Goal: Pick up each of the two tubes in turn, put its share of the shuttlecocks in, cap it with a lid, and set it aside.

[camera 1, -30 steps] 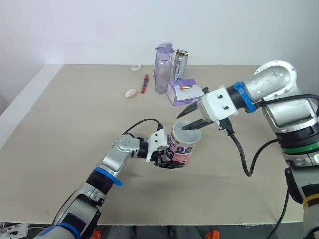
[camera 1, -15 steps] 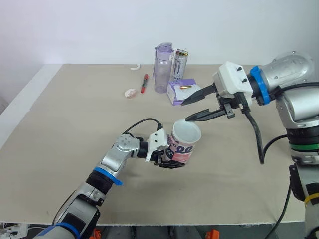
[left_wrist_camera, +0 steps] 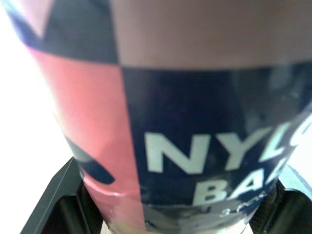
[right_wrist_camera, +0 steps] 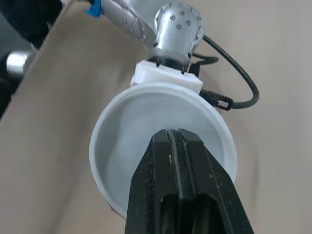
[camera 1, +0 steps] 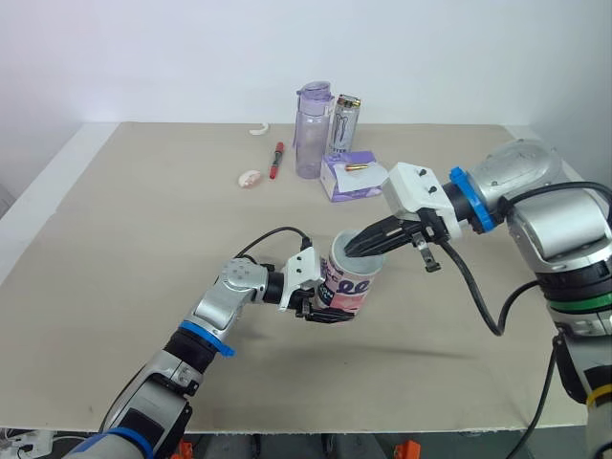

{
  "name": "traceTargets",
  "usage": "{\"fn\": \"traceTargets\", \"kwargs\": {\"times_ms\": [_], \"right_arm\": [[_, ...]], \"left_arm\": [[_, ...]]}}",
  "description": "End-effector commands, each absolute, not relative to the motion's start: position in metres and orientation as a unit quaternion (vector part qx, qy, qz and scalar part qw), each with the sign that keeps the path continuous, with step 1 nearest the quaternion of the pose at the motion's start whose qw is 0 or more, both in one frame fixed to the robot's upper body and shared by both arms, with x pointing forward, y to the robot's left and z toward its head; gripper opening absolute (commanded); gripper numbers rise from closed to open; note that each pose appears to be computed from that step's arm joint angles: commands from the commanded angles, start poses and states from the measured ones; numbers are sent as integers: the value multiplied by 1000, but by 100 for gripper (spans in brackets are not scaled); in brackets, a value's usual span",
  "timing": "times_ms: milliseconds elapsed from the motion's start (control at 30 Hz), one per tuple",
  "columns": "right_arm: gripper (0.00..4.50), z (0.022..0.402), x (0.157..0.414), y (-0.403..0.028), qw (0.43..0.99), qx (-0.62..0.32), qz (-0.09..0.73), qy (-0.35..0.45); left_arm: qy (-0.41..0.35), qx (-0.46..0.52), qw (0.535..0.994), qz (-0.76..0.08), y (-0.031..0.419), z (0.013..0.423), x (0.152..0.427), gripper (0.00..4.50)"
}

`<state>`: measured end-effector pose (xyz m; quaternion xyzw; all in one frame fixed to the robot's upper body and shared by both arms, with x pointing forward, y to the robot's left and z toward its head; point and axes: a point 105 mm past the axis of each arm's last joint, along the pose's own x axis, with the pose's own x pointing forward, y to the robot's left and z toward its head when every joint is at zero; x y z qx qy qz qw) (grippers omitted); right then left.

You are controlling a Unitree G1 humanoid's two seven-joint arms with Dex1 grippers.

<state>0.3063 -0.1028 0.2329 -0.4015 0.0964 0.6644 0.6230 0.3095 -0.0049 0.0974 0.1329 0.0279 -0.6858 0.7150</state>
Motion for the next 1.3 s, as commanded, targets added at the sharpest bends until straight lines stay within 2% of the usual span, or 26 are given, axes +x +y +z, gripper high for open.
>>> {"fn": "traceTargets", "kwargs": {"times_ms": [33, 167, 267, 400, 500, 567, 633, 700, 767, 800, 867, 967, 1033, 1100, 1133, 1200, 1300], "right_arm": [[8, 205, 320, -110, 622, -416, 644, 159], [8, 209, 317, -107, 631, -378, 660, 153], [8, 239, 321, -109, 680, -308, 655, 114], [8, 295, 309, -141, 743, -166, 646, 52], [8, 304, 301, -166, 776, -118, 619, 29], [8, 289, 297, -185, 803, -105, 587, 19], [8, 257, 295, -203, 829, -119, 546, 20], [8, 217, 285, -210, 831, -156, 533, 36], [0, 194, 277, -210, 830, -171, 530, 43], [51, 187, 274, -208, 830, -169, 530, 45], [76, 167, 265, -204, 826, -156, 539, 47], [211, 153, 258, -199, 824, -148, 546, 43], [236, 145, 256, -194, 823, -136, 550, 37], [332, 138, 256, -185, 821, -123, 557, 30], [349, 137, 256, -181, 820, -118, 560, 27], [444, 136, 258, -174, 818, -112, 564, 18], [444, 134, 267, -156, 820, -114, 560, -7]], "left_arm": [[62, 154, 734, -659, 7, 82, 317, 330], [61, 156, 735, -657, 8, 83, 318, 330], [57, 159, 735, -656, 10, 84, 317, 330], [51, 164, 738, -652, 16, 90, 320, 330], [45, 165, 740, -650, 19, 94, 320, 330], [38, 166, 741, -650, 20, 96, 320, 330], [25, 165, 740, -652, 20, 101, 320, 330], [13, 157, 735, -660, 19, 106, 317, 330], [4, 150, 732, -665, 19, 111, 315, 395], [1, 149, 729, -668, 19, 112, 314, 433], [-10, 147, 721, -677, 18, 117, 311, 450], [-23, 145, 712, -686, 17, 123, 308, 450], [-32, 141, 707, -693, 17, 128, 305, 450], [-44, 138, 698, -701, 18, 134, 300, 450], [-48, 139, 695, -704, 19, 136, 299, 450], [-54, 139, 689, -709, 23, 140, 295, 450], [-58, 159, 689, -705, 41, 144, 292, 450]]}}
